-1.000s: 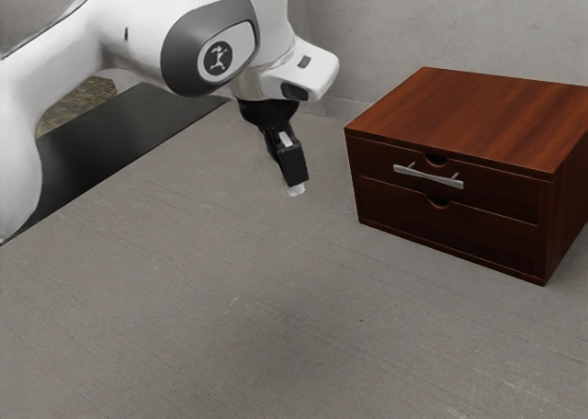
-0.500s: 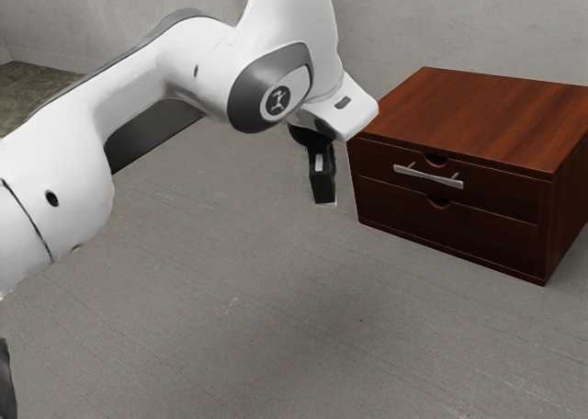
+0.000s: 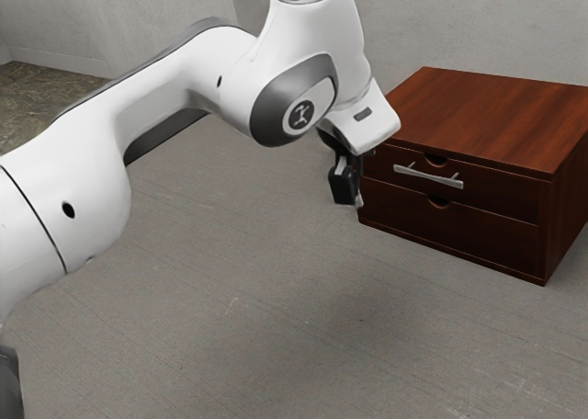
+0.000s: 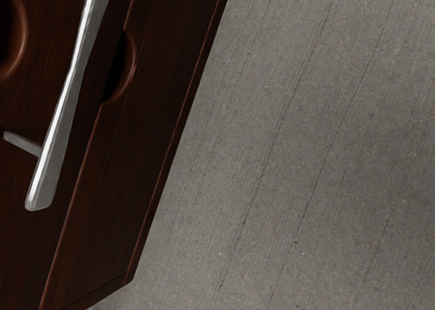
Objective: Pull the drawer handle with one arm to open the drawer
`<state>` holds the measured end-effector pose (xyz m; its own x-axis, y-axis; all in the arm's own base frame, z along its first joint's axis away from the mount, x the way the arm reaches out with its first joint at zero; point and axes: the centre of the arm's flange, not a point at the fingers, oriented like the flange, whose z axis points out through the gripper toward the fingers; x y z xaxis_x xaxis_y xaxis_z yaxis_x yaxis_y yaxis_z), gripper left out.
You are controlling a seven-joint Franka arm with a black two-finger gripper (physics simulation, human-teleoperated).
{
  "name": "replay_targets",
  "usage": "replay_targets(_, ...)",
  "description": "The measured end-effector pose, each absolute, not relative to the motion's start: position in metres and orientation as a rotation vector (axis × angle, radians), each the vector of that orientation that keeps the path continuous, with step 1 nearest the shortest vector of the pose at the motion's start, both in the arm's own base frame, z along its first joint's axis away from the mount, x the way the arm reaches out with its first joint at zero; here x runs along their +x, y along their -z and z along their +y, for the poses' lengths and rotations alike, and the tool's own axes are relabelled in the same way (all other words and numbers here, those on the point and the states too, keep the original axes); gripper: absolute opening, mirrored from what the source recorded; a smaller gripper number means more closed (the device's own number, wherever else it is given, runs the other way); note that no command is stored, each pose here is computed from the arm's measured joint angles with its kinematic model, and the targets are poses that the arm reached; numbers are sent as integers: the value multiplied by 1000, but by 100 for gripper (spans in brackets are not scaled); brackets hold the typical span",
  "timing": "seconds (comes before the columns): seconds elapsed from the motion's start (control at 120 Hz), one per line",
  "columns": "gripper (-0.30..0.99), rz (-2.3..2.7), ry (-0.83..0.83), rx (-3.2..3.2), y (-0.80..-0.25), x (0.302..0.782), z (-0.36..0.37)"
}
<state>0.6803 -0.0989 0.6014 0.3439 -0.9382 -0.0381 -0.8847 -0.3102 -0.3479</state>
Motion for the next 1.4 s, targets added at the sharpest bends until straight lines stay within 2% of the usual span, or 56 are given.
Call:
replay_targets(0.325,69,1733,292,-2188,-592,682,-131)
replay_targets(0.875,69,1758,475,-2041,-560,699,-134)
replay_targets(1.4,69,1780,506,-1998,-532,704,-141)
